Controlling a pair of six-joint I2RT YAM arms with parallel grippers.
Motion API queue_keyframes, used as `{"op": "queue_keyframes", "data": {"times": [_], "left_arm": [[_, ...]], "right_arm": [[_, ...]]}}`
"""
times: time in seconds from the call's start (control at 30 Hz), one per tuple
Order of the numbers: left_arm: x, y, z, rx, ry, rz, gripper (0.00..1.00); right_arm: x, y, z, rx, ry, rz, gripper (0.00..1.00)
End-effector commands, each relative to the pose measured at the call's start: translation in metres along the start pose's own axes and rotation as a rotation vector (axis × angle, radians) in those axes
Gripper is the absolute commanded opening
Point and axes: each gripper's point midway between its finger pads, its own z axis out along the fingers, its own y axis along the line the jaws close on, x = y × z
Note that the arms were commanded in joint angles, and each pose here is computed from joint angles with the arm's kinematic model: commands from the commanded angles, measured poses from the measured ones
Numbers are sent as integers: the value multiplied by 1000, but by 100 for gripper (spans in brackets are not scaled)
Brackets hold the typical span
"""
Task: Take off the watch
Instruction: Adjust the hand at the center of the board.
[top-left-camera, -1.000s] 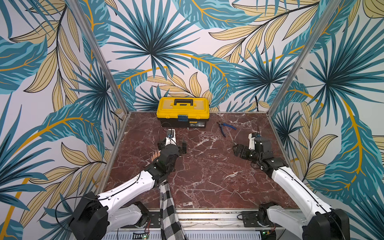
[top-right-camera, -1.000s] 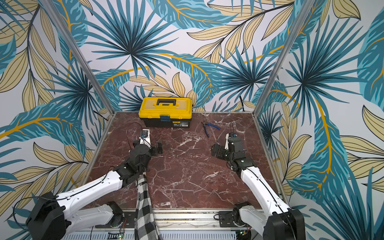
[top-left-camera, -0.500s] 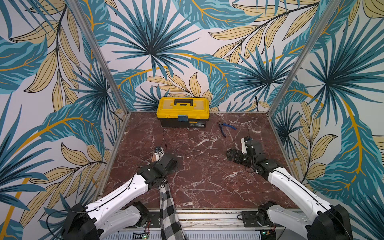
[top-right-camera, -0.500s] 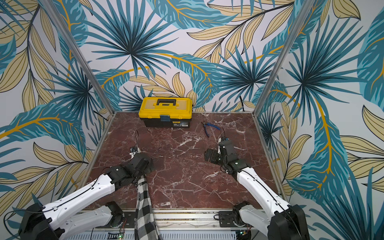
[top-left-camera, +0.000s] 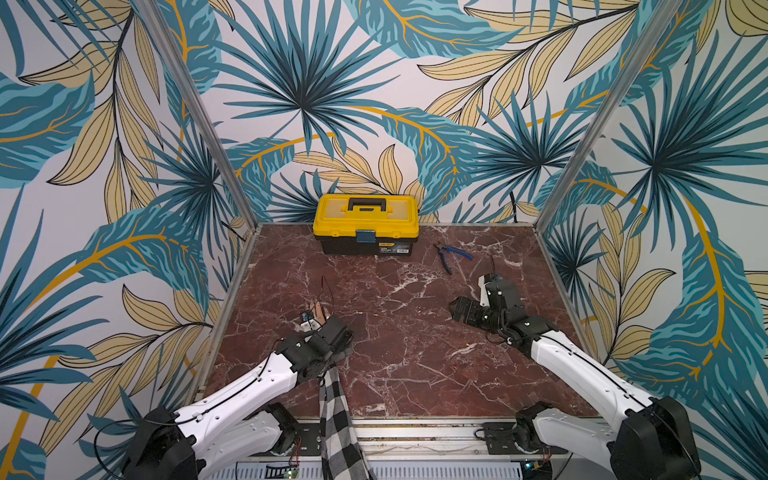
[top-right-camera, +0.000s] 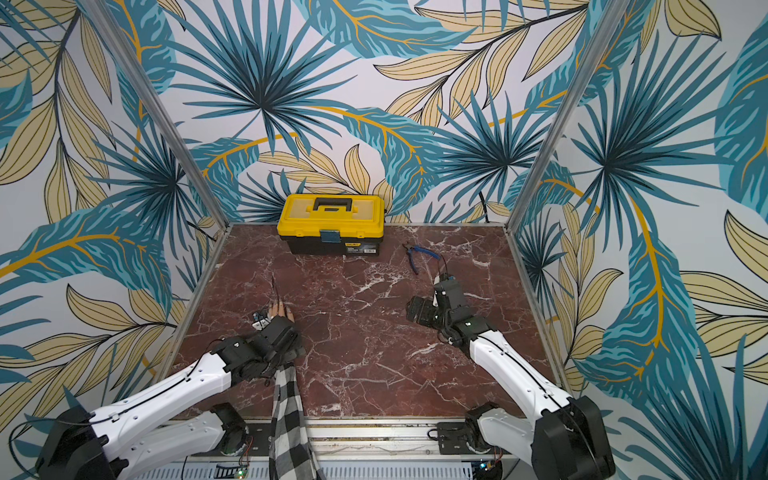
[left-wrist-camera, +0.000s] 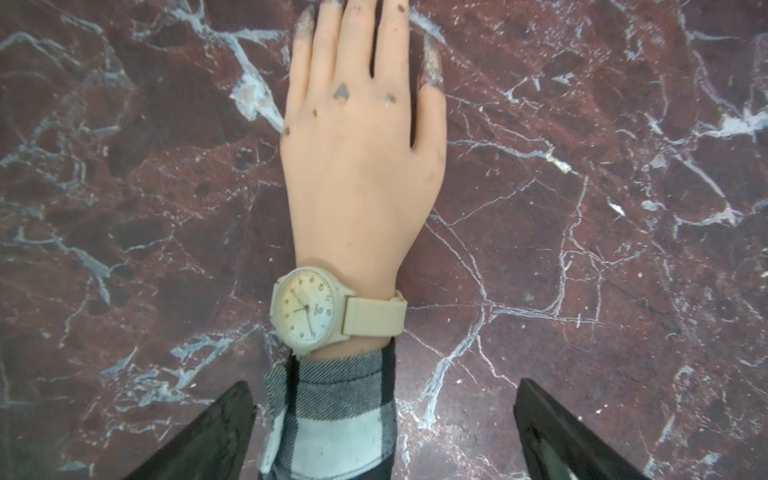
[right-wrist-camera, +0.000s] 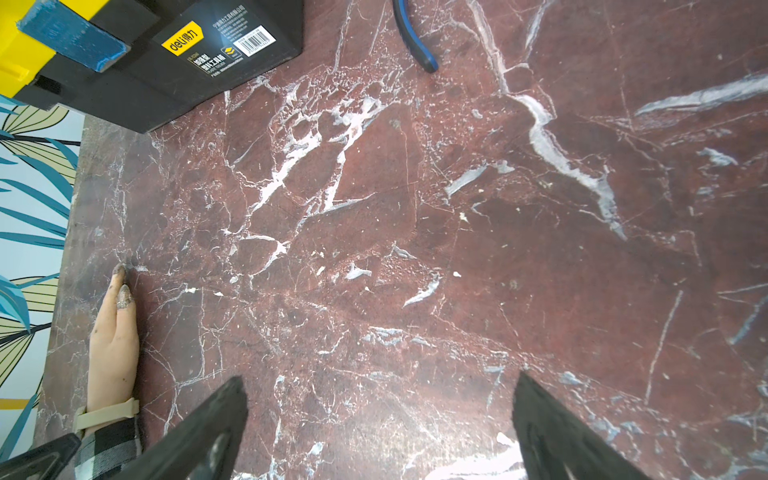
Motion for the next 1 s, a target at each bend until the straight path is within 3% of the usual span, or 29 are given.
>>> {"op": "queue_keyframes", "data": {"times": [0.0, 0.43, 0.97], "left_arm": [[10, 12, 2, -34, 30, -22, 99], [24, 21, 17, -116, 72, 50, 99], [33, 12, 34, -78, 85, 64, 66]], "right_arm": [[-1, 1, 4, 6, -8, 6, 100], [-14, 8, 7, 5, -19, 6, 100], [-22, 11, 0, 12, -33, 11, 100]]}}
